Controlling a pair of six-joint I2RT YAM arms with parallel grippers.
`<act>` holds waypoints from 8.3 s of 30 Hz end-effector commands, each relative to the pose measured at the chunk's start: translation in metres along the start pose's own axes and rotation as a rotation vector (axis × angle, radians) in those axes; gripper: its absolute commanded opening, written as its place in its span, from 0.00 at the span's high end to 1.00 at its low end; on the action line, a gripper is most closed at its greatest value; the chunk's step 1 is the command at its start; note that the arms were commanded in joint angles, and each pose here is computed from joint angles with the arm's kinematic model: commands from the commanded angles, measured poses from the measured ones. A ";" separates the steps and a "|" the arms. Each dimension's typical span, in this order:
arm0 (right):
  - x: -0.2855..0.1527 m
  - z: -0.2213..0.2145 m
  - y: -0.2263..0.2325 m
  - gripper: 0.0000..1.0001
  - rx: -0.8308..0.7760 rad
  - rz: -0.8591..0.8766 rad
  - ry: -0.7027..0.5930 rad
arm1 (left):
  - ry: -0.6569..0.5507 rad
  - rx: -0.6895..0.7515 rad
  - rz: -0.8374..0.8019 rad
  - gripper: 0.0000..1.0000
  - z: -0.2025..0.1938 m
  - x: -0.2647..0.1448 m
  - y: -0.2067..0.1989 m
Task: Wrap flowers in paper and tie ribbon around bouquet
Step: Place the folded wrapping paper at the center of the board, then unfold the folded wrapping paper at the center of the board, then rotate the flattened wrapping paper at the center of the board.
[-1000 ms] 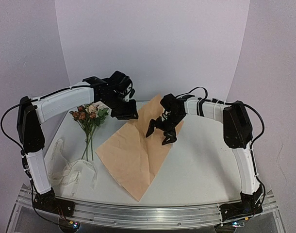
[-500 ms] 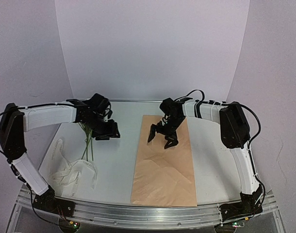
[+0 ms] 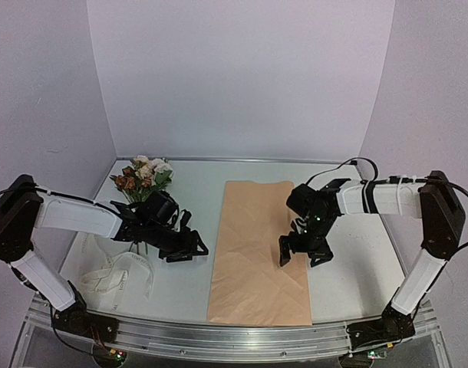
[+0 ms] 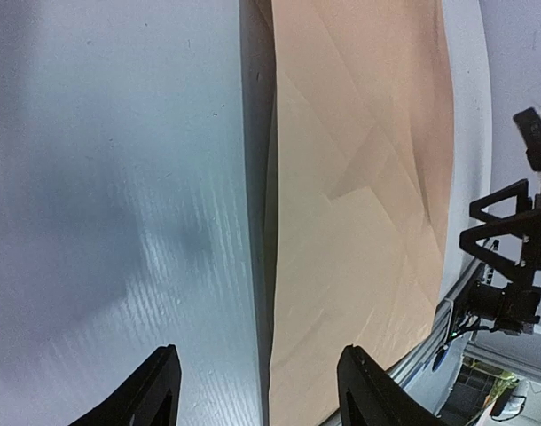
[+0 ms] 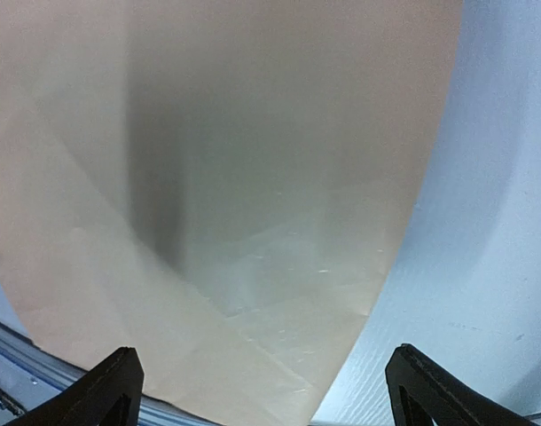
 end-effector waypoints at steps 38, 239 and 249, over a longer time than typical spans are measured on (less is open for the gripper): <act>0.049 0.015 0.022 0.18 0.151 0.191 -0.020 | -0.060 0.098 -0.044 1.00 0.067 0.011 -0.060; -0.023 0.008 -0.067 0.02 0.139 0.066 -0.183 | -0.244 -0.267 0.365 0.00 0.134 -0.033 0.158; -0.033 0.051 -0.039 0.11 0.190 0.184 -0.190 | -0.288 -0.199 0.386 0.00 0.159 -0.069 0.141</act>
Point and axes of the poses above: each gripper's point midway between its finger pads, its own x axis out along the fingers, its own y axis along the line the jaws close on, z = x × y, the point moved 1 cm from there along -x, back along the fingers, and after that the axes turned 12 degrees about x, right-handed, at the moved point
